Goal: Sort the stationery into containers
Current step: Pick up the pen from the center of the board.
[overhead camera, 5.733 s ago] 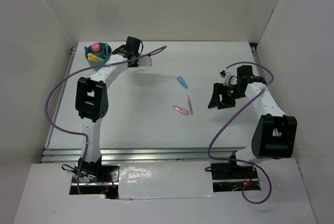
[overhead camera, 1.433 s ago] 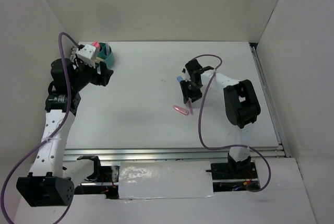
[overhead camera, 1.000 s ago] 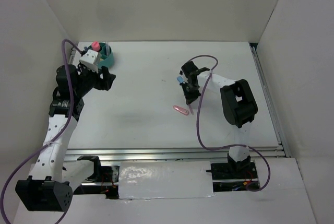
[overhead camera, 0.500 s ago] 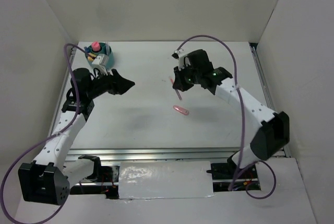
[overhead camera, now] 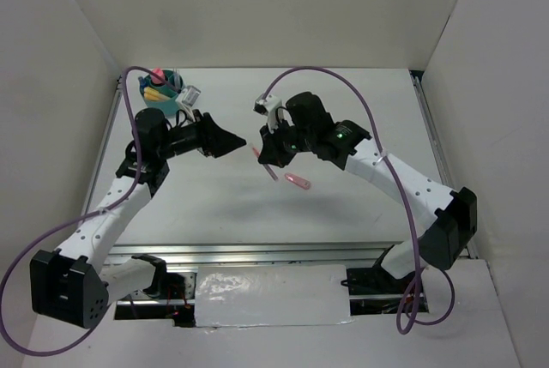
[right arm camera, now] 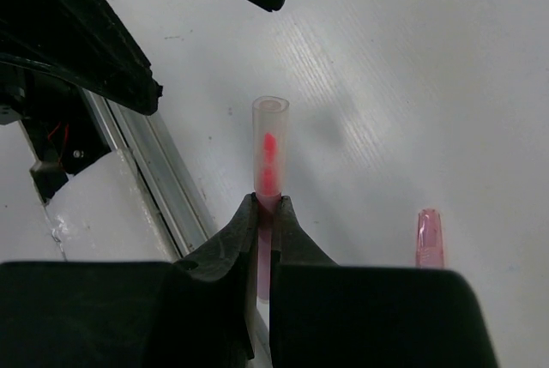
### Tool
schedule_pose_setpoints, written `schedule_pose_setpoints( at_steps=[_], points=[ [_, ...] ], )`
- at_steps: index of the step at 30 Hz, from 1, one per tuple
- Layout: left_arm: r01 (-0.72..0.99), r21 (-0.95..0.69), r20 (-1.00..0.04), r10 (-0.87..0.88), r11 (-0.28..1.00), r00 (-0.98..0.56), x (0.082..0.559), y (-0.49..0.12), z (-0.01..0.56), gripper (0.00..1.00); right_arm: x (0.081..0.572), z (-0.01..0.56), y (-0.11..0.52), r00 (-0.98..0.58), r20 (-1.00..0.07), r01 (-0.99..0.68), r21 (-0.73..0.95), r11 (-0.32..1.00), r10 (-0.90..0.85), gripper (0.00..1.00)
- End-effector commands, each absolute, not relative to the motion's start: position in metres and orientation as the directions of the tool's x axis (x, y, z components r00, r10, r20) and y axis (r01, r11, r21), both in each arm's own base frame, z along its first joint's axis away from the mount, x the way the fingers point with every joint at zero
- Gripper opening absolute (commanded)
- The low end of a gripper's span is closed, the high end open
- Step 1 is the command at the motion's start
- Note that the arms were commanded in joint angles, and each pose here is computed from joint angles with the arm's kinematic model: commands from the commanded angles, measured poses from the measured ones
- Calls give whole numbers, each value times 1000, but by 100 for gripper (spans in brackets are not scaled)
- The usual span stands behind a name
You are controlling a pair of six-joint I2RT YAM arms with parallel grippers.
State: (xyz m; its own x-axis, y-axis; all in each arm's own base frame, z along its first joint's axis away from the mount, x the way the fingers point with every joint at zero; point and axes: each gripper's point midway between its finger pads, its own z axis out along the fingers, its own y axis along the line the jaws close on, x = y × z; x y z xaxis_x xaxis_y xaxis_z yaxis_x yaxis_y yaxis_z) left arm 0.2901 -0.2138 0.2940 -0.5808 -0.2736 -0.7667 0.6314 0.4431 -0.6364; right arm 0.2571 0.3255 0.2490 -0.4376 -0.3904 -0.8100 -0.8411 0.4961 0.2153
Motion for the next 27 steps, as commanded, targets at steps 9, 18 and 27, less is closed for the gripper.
schedule_pose_setpoints(
  at_steps=[9,18,27],
  points=[
    [678,-612,-789,-261,407,-556,299,-227,306,70,248,279,342,-360,-851,-879,172,445,-382,0],
    [706,-608,-793,-227,364,-565,290,-237,307,46,250,279,345,-354,-852,-878,162,450,-384,0],
    [687,-634,-770,-210,356,-602,287,-238,298,42,255,280,346,-358,-855,-871,161,464,-375,0]
  ],
)
